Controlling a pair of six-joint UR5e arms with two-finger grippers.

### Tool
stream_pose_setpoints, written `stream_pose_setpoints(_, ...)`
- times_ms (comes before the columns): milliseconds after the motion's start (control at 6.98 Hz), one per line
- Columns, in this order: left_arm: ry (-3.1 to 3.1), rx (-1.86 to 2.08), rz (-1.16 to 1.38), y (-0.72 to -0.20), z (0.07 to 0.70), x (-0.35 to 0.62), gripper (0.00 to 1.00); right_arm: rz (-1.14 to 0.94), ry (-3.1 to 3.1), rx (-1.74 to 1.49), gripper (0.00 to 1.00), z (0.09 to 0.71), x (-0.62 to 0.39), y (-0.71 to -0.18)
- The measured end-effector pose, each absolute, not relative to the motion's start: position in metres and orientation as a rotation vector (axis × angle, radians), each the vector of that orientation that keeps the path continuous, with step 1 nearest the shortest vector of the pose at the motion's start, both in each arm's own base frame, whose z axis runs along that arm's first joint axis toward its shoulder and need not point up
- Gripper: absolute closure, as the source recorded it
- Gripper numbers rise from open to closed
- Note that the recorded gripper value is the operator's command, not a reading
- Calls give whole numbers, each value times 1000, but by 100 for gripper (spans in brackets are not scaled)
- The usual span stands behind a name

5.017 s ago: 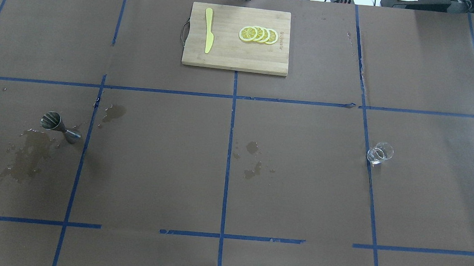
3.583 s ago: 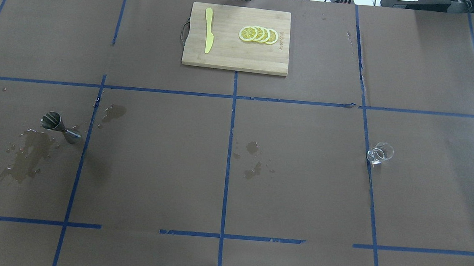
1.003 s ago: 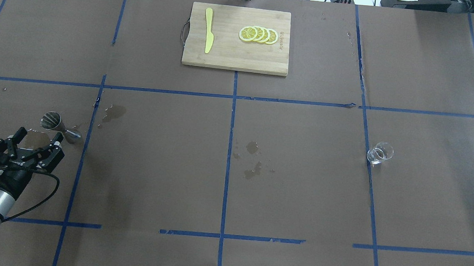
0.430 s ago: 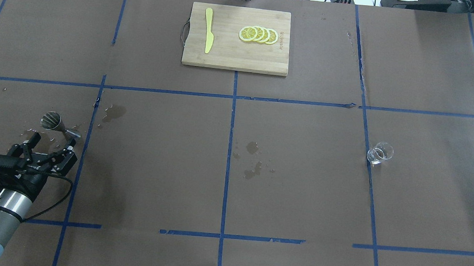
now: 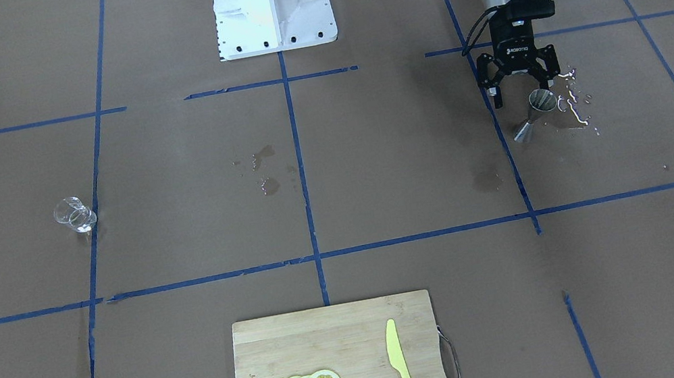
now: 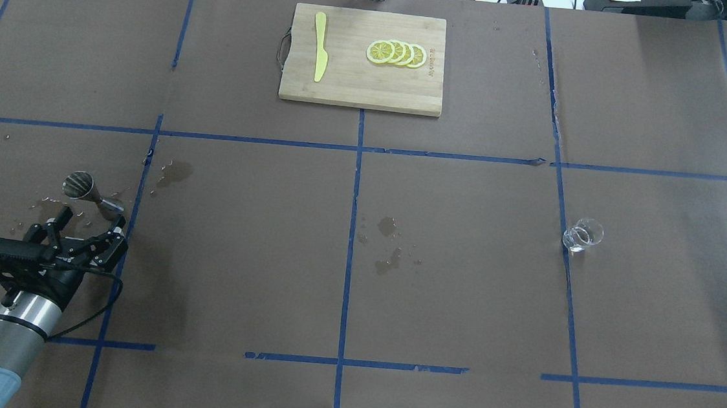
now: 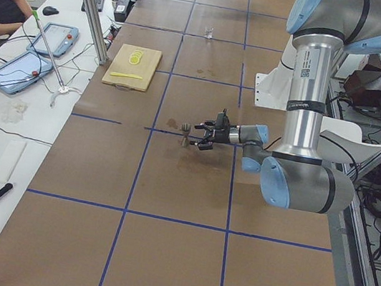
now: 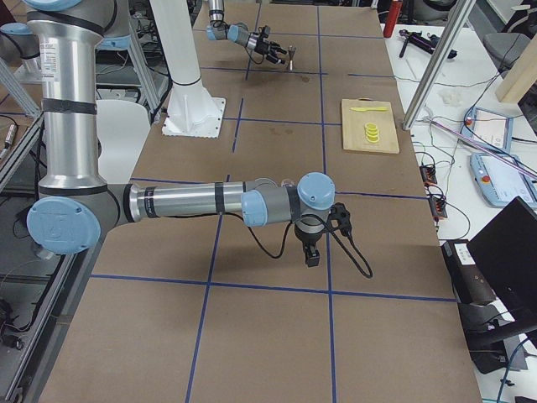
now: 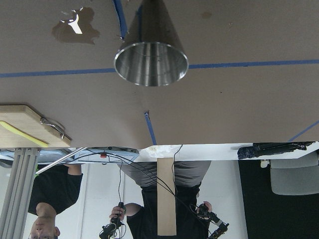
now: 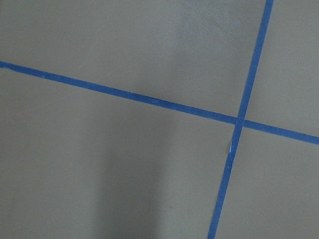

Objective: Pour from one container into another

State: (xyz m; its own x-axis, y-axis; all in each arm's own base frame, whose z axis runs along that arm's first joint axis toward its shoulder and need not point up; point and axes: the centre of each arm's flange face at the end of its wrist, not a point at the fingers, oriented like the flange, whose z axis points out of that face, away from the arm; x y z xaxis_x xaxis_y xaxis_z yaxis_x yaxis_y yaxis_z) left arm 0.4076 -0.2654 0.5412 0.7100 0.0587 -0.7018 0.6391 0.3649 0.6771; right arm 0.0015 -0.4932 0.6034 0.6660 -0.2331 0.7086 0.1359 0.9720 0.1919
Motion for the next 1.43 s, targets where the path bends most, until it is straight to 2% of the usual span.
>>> stream_pose_setpoints(573, 691, 1156, -438, -285, 549, 410, 3, -210, -816, 127, 0, 603, 1, -493)
stream_pose_setpoints(717, 681, 1148, -443, -293, 554, 406, 6, -210, -816, 127, 0, 603, 1, -493)
stream_pose_setpoints(1003, 686, 1145, -455, -299, 560, 405, 23, -210, -816, 128, 0, 602, 1, -494)
stream_pose_setpoints(1147, 700, 1145, -463, -301, 555, 409, 35, -211, -816, 129, 0, 602, 1, -494)
stream_pose_setpoints(1433, 714, 1146, -473, -302, 549, 413, 34, -211, -816, 130, 0, 602, 1, -494)
